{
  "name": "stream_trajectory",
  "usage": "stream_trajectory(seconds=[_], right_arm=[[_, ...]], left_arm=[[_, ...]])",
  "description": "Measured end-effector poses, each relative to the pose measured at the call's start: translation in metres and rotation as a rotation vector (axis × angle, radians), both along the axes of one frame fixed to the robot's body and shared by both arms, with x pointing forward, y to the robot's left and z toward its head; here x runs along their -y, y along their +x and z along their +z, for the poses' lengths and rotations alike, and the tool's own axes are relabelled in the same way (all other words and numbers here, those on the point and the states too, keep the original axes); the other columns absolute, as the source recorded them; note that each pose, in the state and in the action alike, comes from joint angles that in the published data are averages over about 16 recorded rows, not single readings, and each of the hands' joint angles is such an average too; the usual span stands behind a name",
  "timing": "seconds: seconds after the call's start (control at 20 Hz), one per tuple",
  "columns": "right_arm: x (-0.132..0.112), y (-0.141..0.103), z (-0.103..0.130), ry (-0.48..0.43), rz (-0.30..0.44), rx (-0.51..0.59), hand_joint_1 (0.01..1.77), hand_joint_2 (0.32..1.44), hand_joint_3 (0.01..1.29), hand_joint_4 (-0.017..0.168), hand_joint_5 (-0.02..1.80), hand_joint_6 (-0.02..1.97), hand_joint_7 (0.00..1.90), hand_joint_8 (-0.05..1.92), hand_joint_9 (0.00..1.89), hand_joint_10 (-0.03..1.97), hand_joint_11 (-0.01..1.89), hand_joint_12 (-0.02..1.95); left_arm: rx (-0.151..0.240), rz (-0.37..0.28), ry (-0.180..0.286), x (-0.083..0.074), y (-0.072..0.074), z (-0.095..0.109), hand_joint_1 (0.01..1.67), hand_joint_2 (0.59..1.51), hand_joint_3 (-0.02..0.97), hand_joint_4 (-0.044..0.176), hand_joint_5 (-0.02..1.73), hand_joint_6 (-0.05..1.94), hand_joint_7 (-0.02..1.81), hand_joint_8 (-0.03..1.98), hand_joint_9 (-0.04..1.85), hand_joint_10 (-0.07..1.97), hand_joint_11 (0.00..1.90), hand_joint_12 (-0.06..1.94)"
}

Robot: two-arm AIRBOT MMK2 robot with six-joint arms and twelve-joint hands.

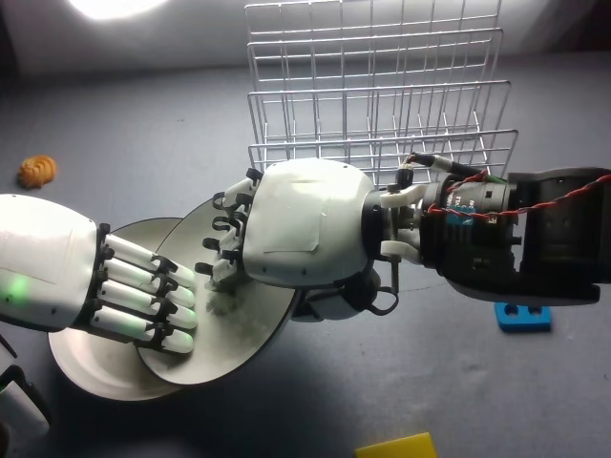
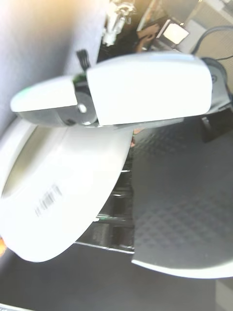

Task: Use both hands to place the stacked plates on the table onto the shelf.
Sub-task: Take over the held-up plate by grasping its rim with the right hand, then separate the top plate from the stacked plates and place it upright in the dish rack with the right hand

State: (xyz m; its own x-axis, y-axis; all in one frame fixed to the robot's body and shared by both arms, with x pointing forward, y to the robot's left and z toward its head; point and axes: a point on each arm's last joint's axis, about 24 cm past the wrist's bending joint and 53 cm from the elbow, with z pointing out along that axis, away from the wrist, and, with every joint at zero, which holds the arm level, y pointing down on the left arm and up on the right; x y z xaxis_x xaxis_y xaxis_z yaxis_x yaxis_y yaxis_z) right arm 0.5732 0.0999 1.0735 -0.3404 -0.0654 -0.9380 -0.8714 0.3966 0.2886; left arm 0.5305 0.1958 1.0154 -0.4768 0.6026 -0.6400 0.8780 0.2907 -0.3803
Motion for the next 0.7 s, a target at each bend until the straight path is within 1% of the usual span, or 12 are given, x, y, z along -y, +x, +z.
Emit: stream_trajectory(seconds=[0.25, 0.45, 0.6, 0.7], right_arm=[[-0.001, -0.004, 0.004, 0.022, 0.014, 0.011, 1.08, 0.99, 0.01, -0.006, 0.76, 0.42, 0.88, 0.15, 0.99, 0.00, 0.80, 0.66], [-0.002, -0.005, 0.007, 0.037, 0.022, 0.019, 1.12, 0.95, 0.01, -0.008, 0.85, 0.62, 1.02, 0.24, 1.17, -0.01, 1.01, 0.58], [-0.003, -0.006, 0.009, 0.043, 0.025, 0.022, 1.13, 0.93, 0.01, -0.009, 0.87, 0.78, 1.06, 0.33, 1.25, -0.01, 1.10, 0.55], [-0.003, -0.005, 0.010, 0.044, 0.023, 0.021, 1.13, 0.93, 0.01, -0.008, 0.87, 0.82, 1.06, 0.37, 1.25, -0.01, 1.10, 0.57]], left_arm=[[-0.002, 0.003, -0.005, 0.001, 0.001, 0.002, 0.02, 1.142, 0.021, -0.005, 0.02, -0.01, 0.00, -0.01, 0.02, 0.00, 0.01, 0.01], [0.002, 0.014, -0.024, 0.003, 0.004, 0.009, 0.02, 1.146, 0.021, -0.004, 0.03, 0.00, 0.01, 0.00, 0.02, 0.01, 0.02, 0.01], [0.011, 0.031, -0.040, 0.002, 0.009, 0.019, 0.02, 1.150, 0.021, -0.003, 0.03, 0.01, 0.01, 0.00, 0.02, 0.01, 0.02, 0.01], [0.018, 0.046, -0.050, 0.000, 0.014, 0.026, 0.02, 1.153, 0.021, -0.002, 0.03, 0.01, 0.02, 0.00, 0.02, 0.01, 0.02, 0.01]])
